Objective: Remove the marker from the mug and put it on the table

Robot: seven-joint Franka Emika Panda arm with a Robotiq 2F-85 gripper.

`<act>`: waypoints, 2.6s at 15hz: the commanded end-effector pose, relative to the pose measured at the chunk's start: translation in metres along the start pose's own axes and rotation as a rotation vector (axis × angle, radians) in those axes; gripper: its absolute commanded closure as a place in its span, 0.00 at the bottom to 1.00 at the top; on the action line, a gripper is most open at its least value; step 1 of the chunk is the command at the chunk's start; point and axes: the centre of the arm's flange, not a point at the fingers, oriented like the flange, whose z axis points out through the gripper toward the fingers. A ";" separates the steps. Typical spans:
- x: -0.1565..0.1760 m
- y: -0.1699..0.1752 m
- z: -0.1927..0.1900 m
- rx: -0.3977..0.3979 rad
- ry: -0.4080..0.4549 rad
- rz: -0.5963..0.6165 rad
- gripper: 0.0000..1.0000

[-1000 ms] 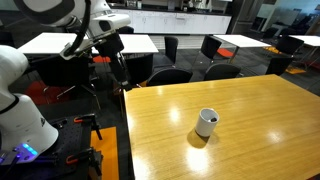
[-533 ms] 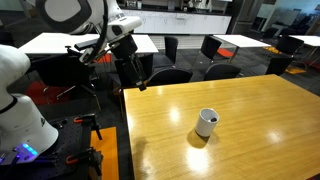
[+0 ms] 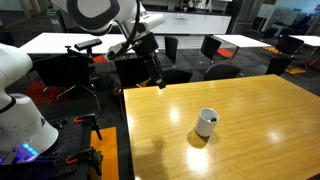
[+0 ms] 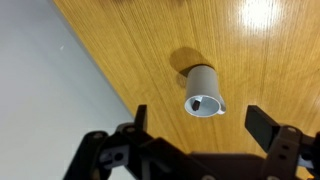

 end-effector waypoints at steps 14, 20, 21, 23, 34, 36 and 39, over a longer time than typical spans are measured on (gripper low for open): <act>0.068 -0.029 0.091 0.014 0.077 0.067 0.00; 0.057 -0.026 0.087 0.012 0.042 0.051 0.00; 0.057 -0.026 0.087 0.012 0.042 0.051 0.00; 0.060 -0.030 0.091 0.029 0.059 0.062 0.00; 0.098 -0.049 0.139 0.045 0.041 0.149 0.00; 0.102 -0.051 0.149 0.046 0.033 0.156 0.00; 0.106 -0.052 0.162 0.053 0.024 0.156 0.03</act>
